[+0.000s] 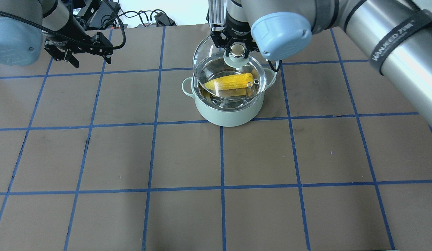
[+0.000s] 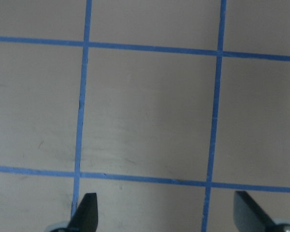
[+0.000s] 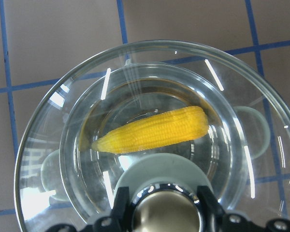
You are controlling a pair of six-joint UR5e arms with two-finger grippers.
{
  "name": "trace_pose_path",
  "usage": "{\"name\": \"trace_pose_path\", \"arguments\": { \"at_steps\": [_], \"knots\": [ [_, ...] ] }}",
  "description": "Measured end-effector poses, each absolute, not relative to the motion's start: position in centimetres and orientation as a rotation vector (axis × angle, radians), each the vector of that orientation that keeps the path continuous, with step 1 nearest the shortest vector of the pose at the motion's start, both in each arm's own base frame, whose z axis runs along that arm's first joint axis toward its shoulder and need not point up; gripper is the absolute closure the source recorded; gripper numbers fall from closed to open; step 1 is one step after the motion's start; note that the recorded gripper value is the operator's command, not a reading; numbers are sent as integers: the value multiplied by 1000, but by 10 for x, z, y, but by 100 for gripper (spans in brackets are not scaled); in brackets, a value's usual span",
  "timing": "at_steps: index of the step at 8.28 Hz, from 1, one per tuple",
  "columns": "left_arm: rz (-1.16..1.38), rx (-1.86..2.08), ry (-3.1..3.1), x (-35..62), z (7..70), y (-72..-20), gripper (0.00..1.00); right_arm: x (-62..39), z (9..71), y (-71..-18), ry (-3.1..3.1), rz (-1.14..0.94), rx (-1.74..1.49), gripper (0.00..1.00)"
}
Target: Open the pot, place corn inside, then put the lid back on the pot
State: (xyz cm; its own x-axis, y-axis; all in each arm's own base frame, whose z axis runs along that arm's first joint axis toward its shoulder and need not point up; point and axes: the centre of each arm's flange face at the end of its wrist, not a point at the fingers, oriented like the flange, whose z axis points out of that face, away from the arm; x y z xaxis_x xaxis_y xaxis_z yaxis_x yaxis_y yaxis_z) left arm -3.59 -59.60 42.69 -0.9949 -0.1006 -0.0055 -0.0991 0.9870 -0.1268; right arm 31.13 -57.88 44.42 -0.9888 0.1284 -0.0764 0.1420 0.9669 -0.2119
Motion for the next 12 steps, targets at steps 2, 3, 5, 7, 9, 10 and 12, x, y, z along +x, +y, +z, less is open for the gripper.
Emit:
{"name": "trace_pose_path", "arguments": {
  "at_steps": [2, 3, 5, 7, 9, 10, 12],
  "knots": [
    [-78, -317, 3125, -62, 439, -570, 0, 329, 415, -589, 3051, -325, 214, 75],
    [-57, -314, 3126, -78, 446, -560, 0, 331, 405, -591, 3058, -311, 206, 75],
    [-31, -274, 3137, -105, 444, -552, 0, 334, 389, -596, 3070, -285, 199, 75],
    [-7, -260, 3140, -115, 439, -550, 0, 335, 377, -600, 3076, -262, 196, 75],
    [60, -254, 3139, -118, 441, -541, 0, 336, 370, -602, 3082, -249, 181, 75],
    [106, -252, 3142, -119, 442, -536, 0, 336, 368, -602, 3085, -244, 170, 75],
    [143, -253, 3161, -122, 448, -528, 0, 336, 362, -603, 3091, -232, 163, 75]
  ]
}}
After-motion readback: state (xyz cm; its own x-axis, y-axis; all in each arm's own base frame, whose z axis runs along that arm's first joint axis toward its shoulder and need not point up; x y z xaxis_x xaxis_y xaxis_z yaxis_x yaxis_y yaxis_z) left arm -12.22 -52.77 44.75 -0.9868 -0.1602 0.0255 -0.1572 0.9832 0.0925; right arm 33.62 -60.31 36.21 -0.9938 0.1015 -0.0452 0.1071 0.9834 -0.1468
